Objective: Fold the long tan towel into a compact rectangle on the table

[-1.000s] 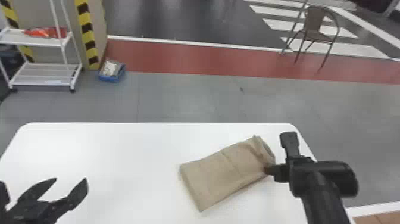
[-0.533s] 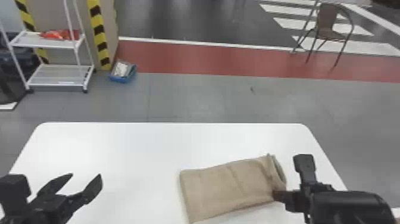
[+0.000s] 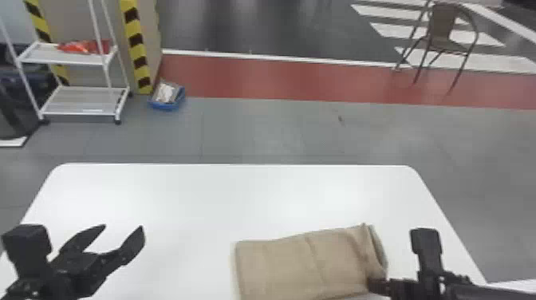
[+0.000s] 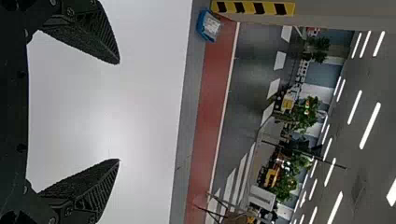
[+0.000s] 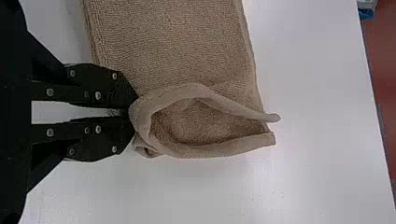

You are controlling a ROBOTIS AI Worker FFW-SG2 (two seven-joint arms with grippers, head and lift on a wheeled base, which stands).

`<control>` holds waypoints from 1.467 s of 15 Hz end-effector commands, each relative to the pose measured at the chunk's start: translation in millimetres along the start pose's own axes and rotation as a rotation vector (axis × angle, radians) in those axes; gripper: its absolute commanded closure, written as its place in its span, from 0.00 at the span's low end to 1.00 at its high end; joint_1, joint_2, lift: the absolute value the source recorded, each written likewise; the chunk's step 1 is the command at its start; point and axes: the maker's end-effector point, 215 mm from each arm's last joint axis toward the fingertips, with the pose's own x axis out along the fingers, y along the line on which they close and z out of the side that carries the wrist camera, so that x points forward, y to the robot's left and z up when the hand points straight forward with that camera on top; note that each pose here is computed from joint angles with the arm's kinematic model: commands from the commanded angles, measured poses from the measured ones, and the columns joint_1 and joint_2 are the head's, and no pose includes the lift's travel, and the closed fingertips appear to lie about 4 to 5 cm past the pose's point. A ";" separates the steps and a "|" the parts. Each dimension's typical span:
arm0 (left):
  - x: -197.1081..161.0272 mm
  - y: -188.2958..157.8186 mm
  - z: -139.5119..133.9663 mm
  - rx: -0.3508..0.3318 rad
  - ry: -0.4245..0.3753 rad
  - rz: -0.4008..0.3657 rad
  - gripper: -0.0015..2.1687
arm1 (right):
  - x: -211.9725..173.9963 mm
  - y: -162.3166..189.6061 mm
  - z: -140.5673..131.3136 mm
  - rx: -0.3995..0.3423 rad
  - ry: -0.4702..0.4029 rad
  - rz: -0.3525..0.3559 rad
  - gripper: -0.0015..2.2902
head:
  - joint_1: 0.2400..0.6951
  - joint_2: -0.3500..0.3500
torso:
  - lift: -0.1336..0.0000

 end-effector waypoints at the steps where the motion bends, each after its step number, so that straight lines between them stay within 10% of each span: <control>1: 0.9 -0.6 2.8 -0.003 -0.007 0.001 0.07 | -14.9 1.8 -6.4 0.038 0.014 0.024 0.02 | 1.00 0.28 | 1.00; 6: -1.6 -19.1 41.9 0.045 -0.189 -0.006 0.07 | -46.1 -1.4 7.6 0.155 -0.038 0.129 0.01 | 1.00 0.28 | 1.00; 15: 2.4 -33.0 27.3 0.044 -0.170 -0.027 0.07 | -18.6 -47.3 69.9 0.234 -0.030 0.139 0.01 | 1.00 0.17 | 1.00; 22: 0.2 -34.1 23.8 0.048 -0.164 -0.029 0.07 | 20.6 -34.4 101.3 0.071 -0.087 0.119 0.04 | 1.00 0.15 | 1.00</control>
